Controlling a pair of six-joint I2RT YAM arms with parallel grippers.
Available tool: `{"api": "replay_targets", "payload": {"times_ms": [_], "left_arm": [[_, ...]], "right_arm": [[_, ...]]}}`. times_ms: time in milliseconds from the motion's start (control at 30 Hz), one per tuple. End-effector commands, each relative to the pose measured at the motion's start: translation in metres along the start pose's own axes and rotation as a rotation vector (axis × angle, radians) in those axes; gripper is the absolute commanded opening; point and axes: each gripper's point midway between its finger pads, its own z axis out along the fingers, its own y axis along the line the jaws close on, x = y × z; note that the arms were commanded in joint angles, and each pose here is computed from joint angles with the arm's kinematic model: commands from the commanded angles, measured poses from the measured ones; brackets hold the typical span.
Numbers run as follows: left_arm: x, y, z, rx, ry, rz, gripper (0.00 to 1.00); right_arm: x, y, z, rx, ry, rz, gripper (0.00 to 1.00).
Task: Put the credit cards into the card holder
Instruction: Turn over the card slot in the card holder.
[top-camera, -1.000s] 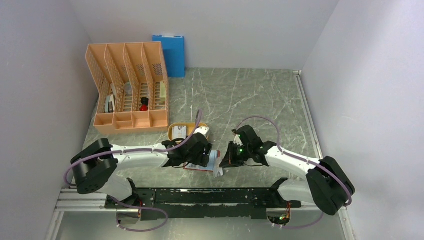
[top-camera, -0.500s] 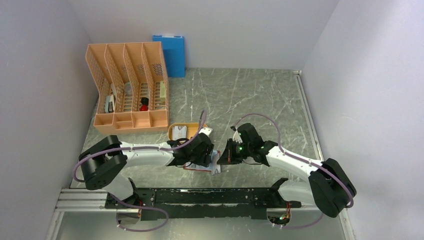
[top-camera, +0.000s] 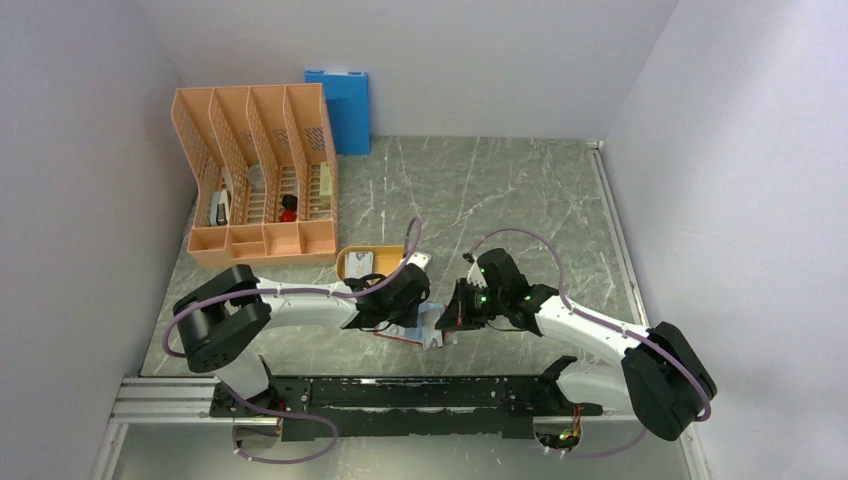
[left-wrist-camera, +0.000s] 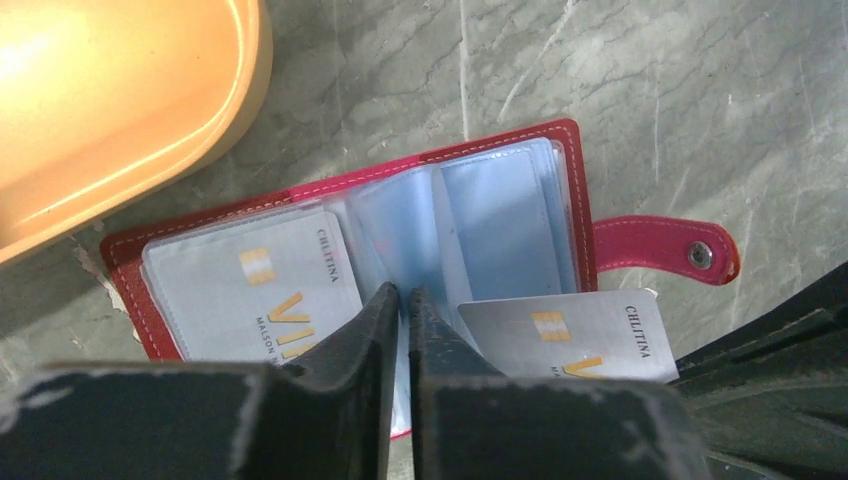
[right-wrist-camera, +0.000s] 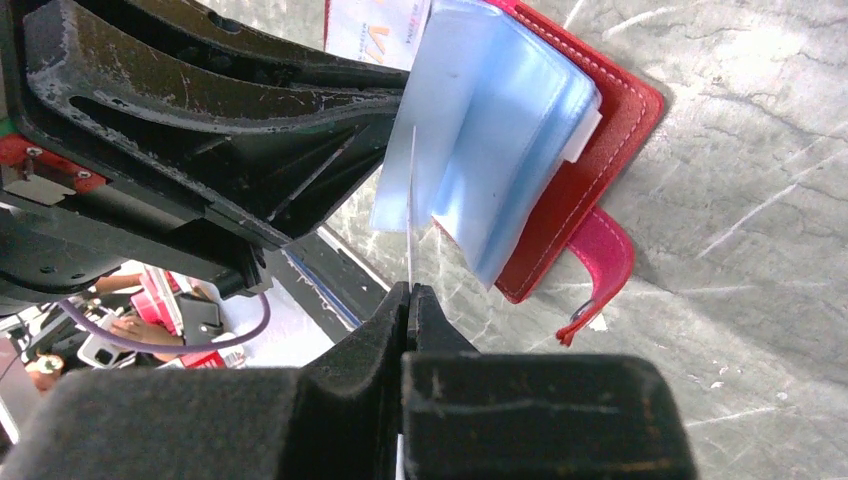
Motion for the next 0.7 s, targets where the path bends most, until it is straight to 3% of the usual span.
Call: {"api": "replay_targets", "payload": {"times_ms": [0,367,667], "left_arm": [[0.008,0.003,-0.002,-0.008,0.011,-0.009,0.07],[0.008,0.012,-0.006,-0.036,-0.01,-0.021,0.05],[0.005,0.013,-0.007,-0.043,-0.024,-0.037,0.05]], "right_arm": [[-0.002,0.002,-0.001,-0.022,-0.017,-0.022,0.0],[-0.013,-0.012,-0.012,0.097,-0.096,-0.017,0.0],[-0.015,0.012,-0.023,0.021,-0.098,-0.041,0.0]]}}
